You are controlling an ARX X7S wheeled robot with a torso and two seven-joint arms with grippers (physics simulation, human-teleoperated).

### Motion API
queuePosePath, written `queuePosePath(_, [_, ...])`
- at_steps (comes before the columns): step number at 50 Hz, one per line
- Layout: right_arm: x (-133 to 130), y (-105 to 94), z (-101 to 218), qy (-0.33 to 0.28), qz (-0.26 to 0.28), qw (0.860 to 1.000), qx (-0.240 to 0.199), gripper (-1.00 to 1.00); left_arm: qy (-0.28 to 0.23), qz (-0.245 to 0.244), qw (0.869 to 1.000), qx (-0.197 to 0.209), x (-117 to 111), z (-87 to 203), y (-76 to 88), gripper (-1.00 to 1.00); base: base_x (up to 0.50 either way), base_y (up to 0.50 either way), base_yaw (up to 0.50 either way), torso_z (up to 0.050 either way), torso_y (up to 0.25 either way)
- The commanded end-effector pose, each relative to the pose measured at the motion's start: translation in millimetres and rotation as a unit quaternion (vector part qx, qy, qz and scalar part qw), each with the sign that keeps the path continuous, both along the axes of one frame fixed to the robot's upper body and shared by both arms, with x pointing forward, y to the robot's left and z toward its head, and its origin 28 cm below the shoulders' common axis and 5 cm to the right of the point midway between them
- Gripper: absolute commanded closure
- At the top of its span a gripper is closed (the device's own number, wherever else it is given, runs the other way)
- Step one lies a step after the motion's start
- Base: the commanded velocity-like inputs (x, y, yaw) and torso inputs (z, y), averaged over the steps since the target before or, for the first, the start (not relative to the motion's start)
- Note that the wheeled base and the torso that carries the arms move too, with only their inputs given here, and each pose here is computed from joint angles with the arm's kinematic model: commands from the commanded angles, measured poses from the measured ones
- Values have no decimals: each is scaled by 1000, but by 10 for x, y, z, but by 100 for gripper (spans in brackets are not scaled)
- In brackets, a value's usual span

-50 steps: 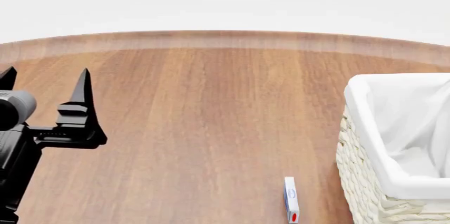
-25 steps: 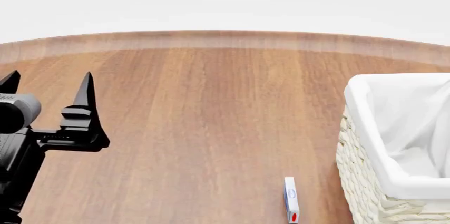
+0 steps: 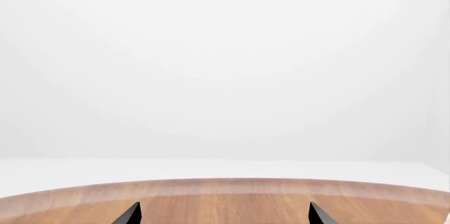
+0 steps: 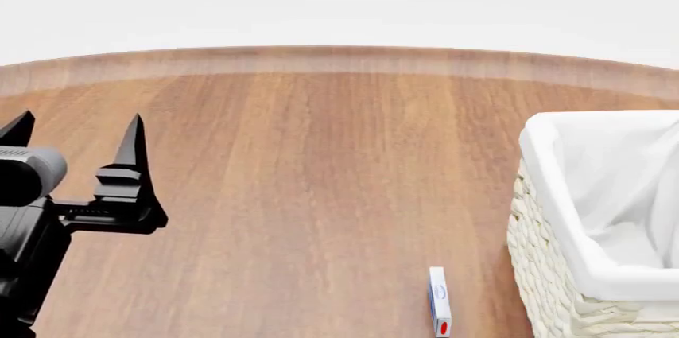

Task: Pick up the alphabet soup and the cream cheese box, and put them in the basket.

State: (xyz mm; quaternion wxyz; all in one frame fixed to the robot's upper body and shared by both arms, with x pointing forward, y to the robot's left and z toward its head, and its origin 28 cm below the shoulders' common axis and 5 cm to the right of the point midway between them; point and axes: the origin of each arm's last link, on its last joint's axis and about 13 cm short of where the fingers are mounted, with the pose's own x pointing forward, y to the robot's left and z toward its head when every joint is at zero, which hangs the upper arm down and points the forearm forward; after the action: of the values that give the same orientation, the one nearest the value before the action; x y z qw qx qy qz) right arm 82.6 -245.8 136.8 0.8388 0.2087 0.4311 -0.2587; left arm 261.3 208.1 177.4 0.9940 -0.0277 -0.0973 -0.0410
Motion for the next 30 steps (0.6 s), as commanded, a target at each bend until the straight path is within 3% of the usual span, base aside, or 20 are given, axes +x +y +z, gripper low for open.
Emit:
queuePosePath(1, [57, -3, -151, 6, 5, 1000, 12, -100, 1, -1, 1000, 0, 4, -9, 0, -100, 0, 0, 0, 0, 0])
queuePosePath(30, [103, -6, -405, 15, 9, 999, 34, -100, 2, -4, 1000, 3, -3, -33, -8, -100, 0, 0, 0, 0, 0])
